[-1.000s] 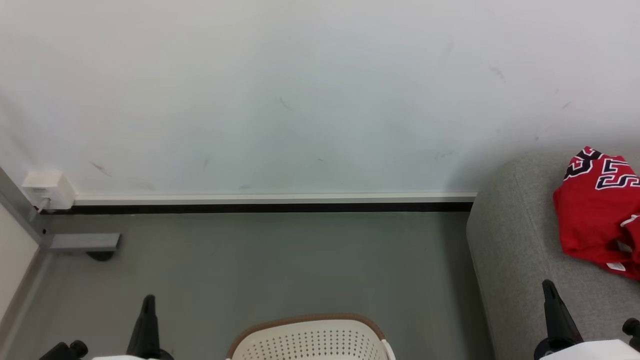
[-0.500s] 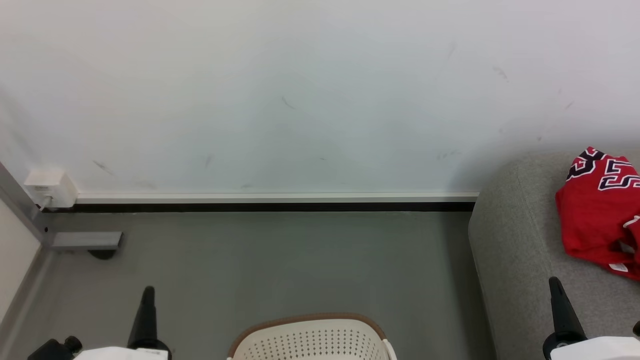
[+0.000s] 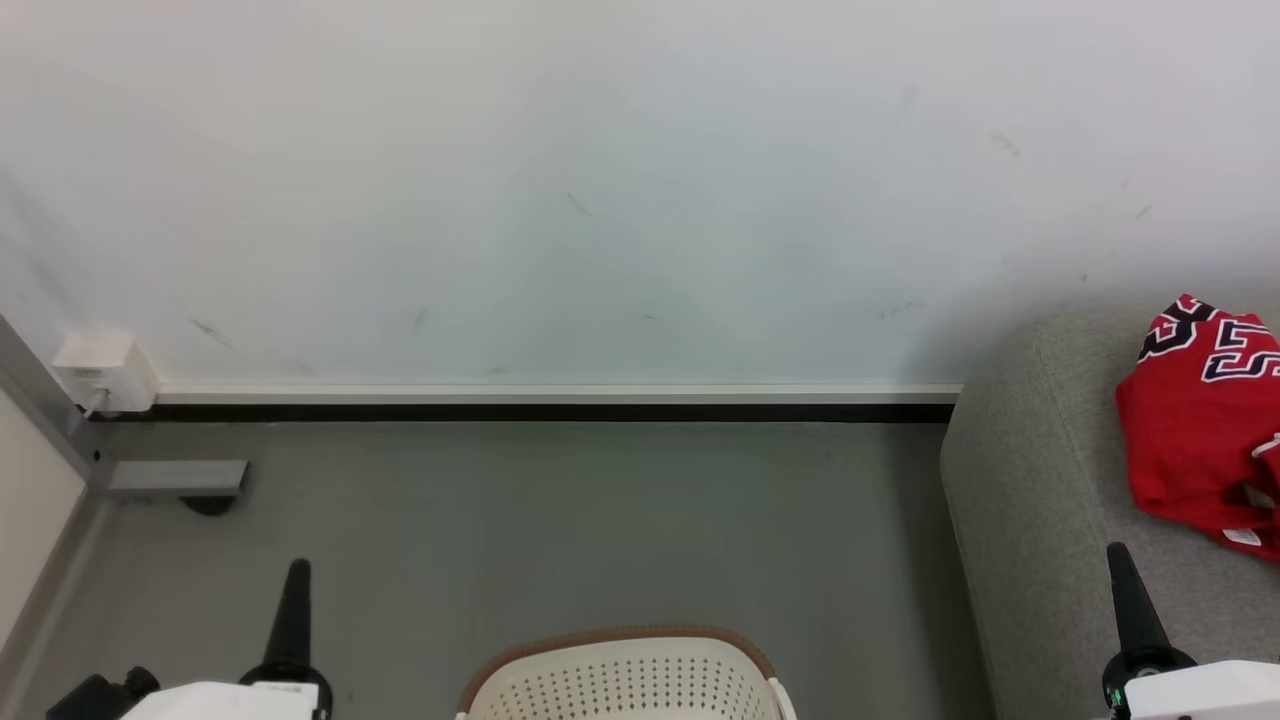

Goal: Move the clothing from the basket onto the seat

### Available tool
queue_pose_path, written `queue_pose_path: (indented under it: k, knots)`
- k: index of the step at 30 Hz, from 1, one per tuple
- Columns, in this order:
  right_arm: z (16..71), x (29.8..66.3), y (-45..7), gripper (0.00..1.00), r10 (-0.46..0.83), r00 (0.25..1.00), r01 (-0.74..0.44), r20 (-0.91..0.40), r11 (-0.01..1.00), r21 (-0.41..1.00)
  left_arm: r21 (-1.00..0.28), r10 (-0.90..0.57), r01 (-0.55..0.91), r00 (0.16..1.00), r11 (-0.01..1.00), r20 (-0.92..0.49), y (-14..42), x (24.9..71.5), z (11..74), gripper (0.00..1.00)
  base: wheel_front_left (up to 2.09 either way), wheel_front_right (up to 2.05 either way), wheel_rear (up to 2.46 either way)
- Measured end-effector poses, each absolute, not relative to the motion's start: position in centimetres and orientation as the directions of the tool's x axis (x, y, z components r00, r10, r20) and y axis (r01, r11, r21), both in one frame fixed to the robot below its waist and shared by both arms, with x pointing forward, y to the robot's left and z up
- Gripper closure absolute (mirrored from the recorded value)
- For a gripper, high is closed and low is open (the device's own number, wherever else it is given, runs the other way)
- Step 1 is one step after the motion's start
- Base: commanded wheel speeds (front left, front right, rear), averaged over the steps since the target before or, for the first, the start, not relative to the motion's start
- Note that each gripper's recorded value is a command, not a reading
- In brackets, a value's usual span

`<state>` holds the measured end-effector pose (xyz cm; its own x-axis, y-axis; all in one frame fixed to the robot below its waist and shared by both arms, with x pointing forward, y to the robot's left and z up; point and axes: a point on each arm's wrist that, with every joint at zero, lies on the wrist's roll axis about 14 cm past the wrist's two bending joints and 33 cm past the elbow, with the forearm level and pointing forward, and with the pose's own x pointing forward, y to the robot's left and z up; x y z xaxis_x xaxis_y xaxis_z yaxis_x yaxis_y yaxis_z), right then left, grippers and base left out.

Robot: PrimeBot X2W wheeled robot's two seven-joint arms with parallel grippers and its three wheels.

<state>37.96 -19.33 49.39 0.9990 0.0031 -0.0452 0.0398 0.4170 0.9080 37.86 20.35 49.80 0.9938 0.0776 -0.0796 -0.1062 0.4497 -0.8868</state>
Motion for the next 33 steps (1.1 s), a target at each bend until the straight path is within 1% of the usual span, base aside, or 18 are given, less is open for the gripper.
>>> queue_pose_path:
  k: [14, 33]
  knots:
    - [49.7, 38.2, -19.6, 1.00, 0.000, 0.999, 0.038, -0.040, 0.301, 0.953, -0.942, 0.059, -0.083, 0.996, 0.326, -0.067, 20.3, 38.2, 50.6, 1.00, 0.00, 0.00, 0.00]
    - [50.5, 38.8, -19.9, 1.00, -0.004, 1.000, 0.016, -0.015, 0.166, 0.986, -0.982, 0.034, -0.053, 0.998, 0.181, -0.048, 20.1, 38.6, 51.4, 1.00, 0.00, 0.00, 0.00]
